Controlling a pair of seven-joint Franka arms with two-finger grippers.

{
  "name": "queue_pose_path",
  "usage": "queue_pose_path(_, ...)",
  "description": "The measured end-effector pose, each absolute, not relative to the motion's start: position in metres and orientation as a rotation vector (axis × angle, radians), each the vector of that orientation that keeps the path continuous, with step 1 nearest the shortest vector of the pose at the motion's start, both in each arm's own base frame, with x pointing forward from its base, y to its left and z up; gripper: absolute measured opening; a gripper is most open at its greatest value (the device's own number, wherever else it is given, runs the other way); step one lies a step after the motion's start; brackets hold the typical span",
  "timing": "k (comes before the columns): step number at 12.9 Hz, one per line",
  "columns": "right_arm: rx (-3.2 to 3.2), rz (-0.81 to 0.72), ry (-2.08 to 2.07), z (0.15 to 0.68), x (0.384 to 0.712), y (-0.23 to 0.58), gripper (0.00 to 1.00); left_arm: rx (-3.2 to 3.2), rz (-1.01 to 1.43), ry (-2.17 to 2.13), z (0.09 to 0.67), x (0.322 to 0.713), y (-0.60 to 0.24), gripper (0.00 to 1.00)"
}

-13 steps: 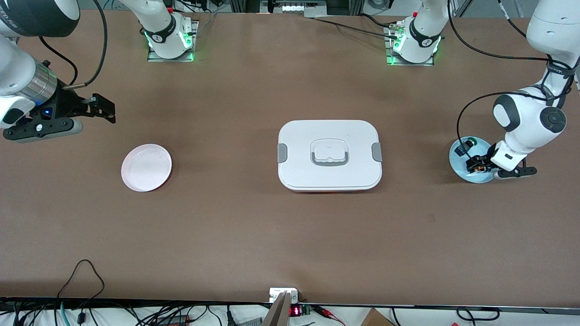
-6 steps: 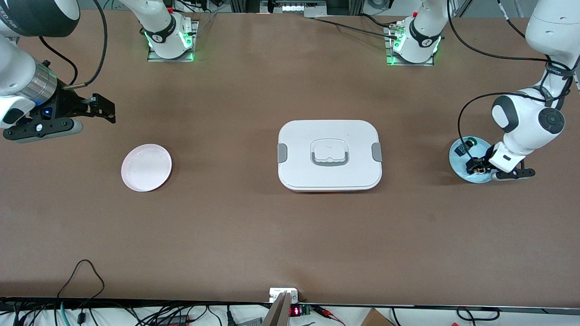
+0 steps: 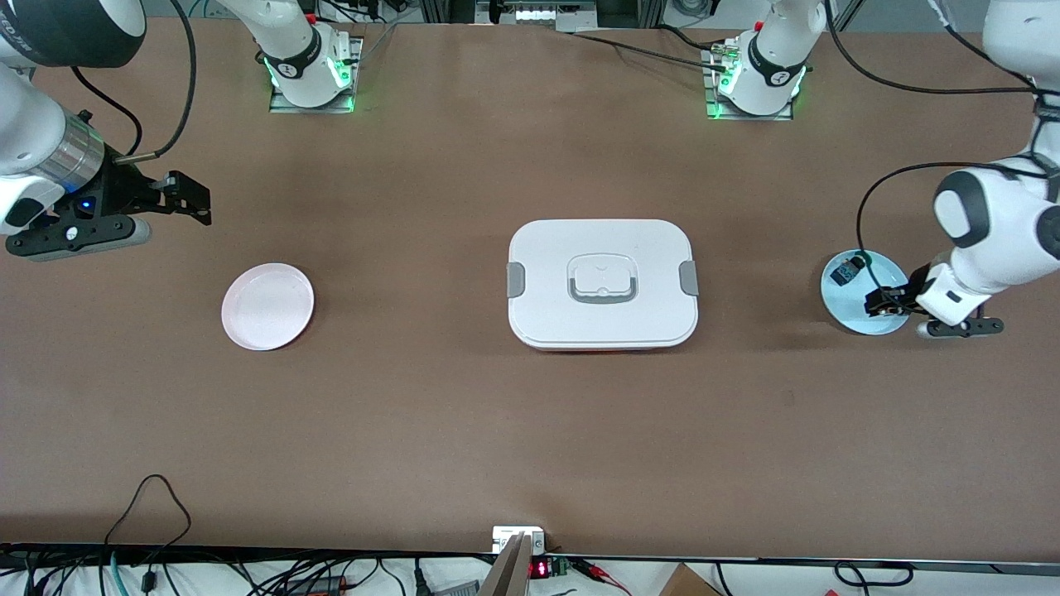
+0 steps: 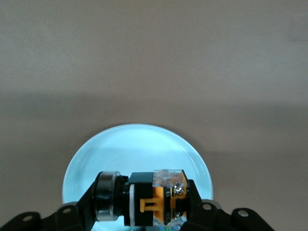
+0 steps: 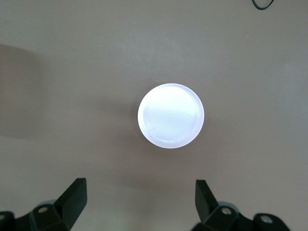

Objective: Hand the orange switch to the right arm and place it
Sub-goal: 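Lift the switch with the left gripper and carry it over the box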

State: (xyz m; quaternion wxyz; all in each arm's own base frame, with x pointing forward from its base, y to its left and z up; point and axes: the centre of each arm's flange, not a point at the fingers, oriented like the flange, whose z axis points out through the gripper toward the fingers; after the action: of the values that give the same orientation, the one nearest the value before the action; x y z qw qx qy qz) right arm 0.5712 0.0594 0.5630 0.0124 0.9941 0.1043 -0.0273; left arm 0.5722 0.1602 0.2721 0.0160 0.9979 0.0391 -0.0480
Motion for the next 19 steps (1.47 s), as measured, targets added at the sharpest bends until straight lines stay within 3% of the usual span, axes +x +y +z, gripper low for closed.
queue_pose_path(7, 3.088, -0.068, 0.412, 0.567, 0.568, 0.092, 1.00, 2.762, -0.298, 0.014, 0.337, 0.596, 0.108, 0.72)
queue_pose_path(12, 3.094, -0.020, 0.403, 0.566, 0.579, 0.091, 1.00, 2.431, -0.069, -0.378, 0.342, 0.606, 0.059, 0.72)
queue_pose_path(19, 3.384, -0.134, 0.617, 0.546, 0.578, 0.129, 1.00, 1.855, 0.262, -0.726, 0.340, 0.613, -0.044, 0.72)
